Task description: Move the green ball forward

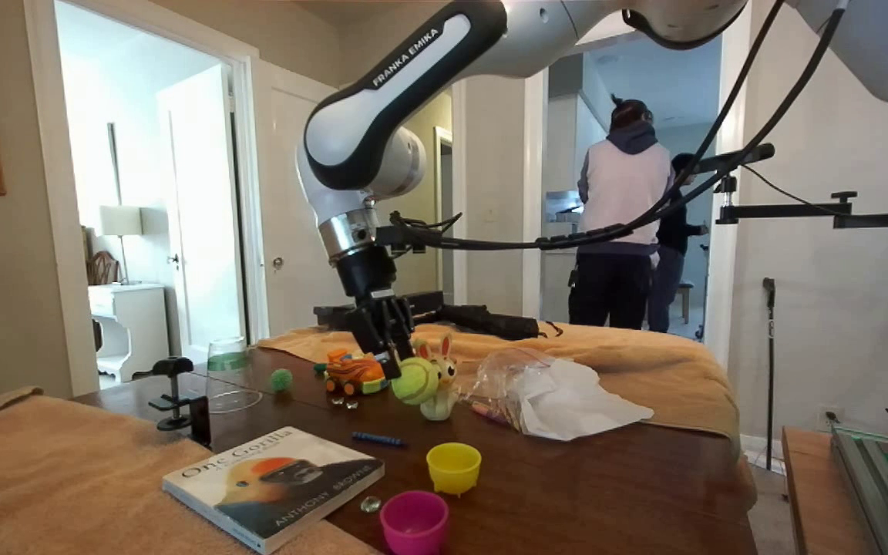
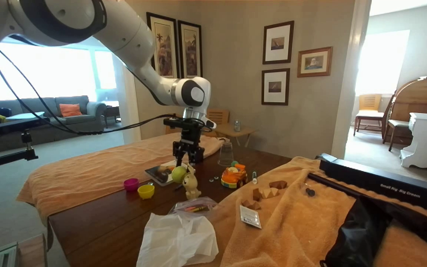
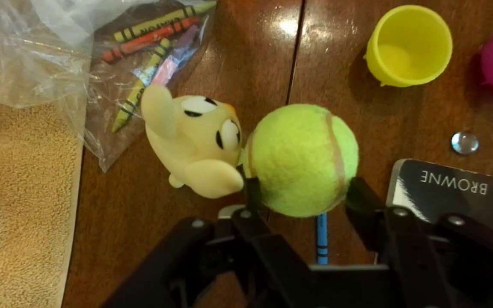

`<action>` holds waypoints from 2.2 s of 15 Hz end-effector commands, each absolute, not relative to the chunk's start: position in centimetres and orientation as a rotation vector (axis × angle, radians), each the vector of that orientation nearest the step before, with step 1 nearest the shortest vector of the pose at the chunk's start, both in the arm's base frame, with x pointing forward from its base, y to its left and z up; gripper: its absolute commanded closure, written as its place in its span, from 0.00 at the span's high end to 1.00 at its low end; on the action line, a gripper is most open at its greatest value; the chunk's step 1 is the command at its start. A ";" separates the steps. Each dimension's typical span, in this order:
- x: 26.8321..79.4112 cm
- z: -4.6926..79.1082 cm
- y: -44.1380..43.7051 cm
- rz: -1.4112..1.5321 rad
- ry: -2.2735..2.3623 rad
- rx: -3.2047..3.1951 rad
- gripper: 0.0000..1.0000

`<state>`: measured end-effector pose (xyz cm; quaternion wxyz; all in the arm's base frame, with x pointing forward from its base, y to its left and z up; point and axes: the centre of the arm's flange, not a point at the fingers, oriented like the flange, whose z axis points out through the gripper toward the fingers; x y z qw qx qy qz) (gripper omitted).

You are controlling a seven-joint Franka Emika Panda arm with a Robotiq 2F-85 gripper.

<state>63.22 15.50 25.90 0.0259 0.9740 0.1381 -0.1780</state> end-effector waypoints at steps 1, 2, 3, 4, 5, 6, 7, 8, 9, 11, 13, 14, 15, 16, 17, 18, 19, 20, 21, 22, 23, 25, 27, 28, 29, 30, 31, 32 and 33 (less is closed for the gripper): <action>62.9 25.2 16.7 -0.589 0.464 2.969 0.27; 62.8 24.9 16.9 -0.601 0.469 2.963 0.27; 62.7 24.7 17.1 -0.609 0.475 2.959 0.27; 62.6 24.4 17.3 -0.611 0.484 2.957 0.27; 62.6 24.2 17.5 -0.608 0.493 2.962 0.27; 62.5 24.0 17.7 -0.607 0.496 2.959 0.27; 62.5 23.9 17.8 -0.605 0.500 2.958 0.27; 62.5 23.9 17.9 -0.607 0.503 2.956 0.27; 62.4 24.0 17.9 -0.613 0.505 2.953 0.27; 62.4 24.0 17.8 -0.609 0.504 2.948 0.27; 63.1 24.0 17.3 -0.581 0.482 2.946 0.27; 63.7 24.0 16.9 -0.559 0.466 2.948 0.27; 64.5 24.1 16.5 -0.522 0.448 2.942 0.27; 65.9 24.2 16.0 -0.440 0.398 2.956 0.77; 67.3 24.7 15.6 -0.333 0.349 2.994 0.79; 68.7 25.6 15.7 -0.273 0.320 3.056 0.85; 69.5 26.8 15.7 -0.194 0.299 3.086 0.92; 70.1 27.8 16.0 -0.113 0.277 3.114 0.98; 70.5 28.8 16.1 -0.031 0.255 3.131 1.00; 70.9 29.6 16.3 0.057 0.239 3.143 1.00; 71.2 30.3 16.6 0.147 0.221 3.154 1.00; 71.9 31.1 17.0 0.334 0.189 3.158 1.00; 72.4 31.6 17.3 0.526 0.164 3.150 1.00; 72.7 31.9 17.4 0.621 0.153 3.143 1.00; 73.0 32.2 17.5 0.719 0.141 3.134 1.00; 73.2 32.4 17.6 0.805 0.132 3.123 1.00; 73.4 32.6 17.7 0.868 0.124 3.113 1.00; 73.5 32.8 17.7 0.915 0.117 3.106 1.00; 73.7 32.9 17.7 0.924 0.102 3.103 1.00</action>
